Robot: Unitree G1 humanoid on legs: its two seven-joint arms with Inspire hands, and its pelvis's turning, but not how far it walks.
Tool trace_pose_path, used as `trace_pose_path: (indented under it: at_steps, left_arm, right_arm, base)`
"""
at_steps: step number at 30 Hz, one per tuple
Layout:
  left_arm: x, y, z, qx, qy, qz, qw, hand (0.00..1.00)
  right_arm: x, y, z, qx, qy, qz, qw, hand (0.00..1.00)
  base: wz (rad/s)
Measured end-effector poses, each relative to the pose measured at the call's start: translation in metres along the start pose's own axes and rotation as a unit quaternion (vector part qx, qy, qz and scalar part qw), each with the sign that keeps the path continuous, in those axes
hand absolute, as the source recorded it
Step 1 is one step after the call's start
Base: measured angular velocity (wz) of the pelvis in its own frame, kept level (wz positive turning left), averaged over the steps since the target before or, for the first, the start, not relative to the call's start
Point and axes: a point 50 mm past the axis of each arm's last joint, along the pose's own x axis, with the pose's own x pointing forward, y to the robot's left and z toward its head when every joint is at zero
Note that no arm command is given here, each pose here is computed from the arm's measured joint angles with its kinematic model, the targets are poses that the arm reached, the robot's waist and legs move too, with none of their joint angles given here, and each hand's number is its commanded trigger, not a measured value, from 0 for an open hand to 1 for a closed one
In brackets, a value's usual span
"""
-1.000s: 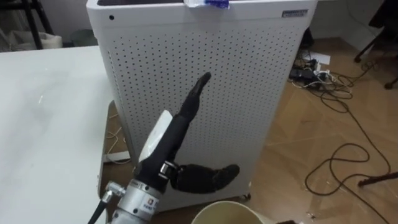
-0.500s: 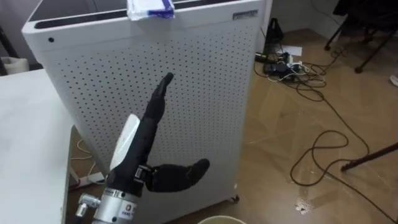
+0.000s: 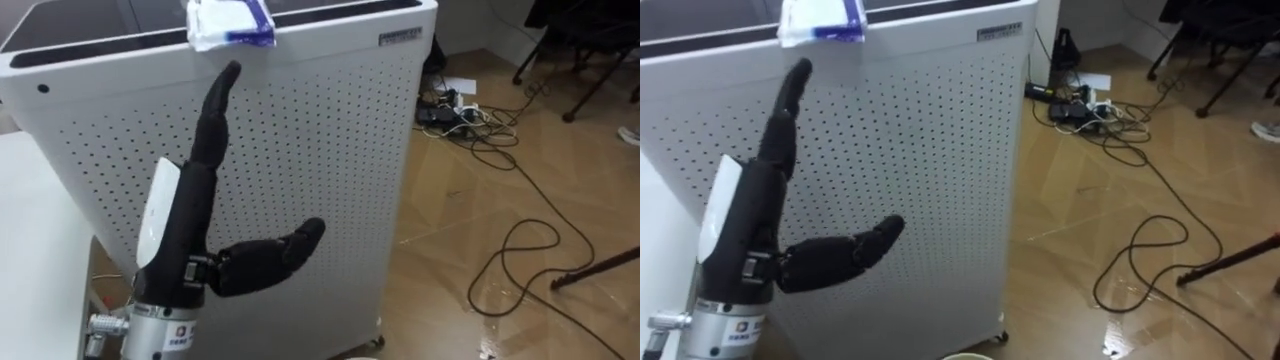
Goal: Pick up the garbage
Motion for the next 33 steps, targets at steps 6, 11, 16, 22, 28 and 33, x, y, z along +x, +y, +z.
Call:
trace_pose_path:
  at_steps: [6,11,16,22,28,33]
  left_arm:
    - [0.004,0.005,0.007,0.02,-0.033,0.03,0.999,0.0]
    - [0.005,0.006,0.012,0.044,-0.054,0.053,0.996,0.0]
    - [0.007,0.008,0.021,0.057,-0.08,0.052,0.994,0.0]
    - [0.008,0.011,0.026,0.063,-0.096,0.062,0.991,0.0]
    - [0.007,0.008,0.026,0.098,-0.113,0.05,0.987,0.0]
    - [0.004,0.005,0.026,0.116,-0.113,0.037,0.986,0.0]
  right_arm:
    - [0.001,0.003,0.002,0.003,-0.003,-0.001,1.0,1.0]
    - [0.002,0.004,0.004,0.0,-0.008,0.007,1.0,1.0]
    - [0.003,0.004,0.008,-0.001,-0.013,0.012,1.0,1.0]
    - [0.003,0.002,0.007,-0.004,-0.012,0.009,1.0,1.0]
    - [0.003,0.003,0.008,-0.002,-0.014,0.01,1.0,1.0]
    - [0.004,0.004,0.01,-0.002,-0.018,0.017,1.0,1.0]
  base:
    - [0.08]
    - [0.33]
    - [0.01]
    - [0.04]
    - [0.04]
    - [0.0]
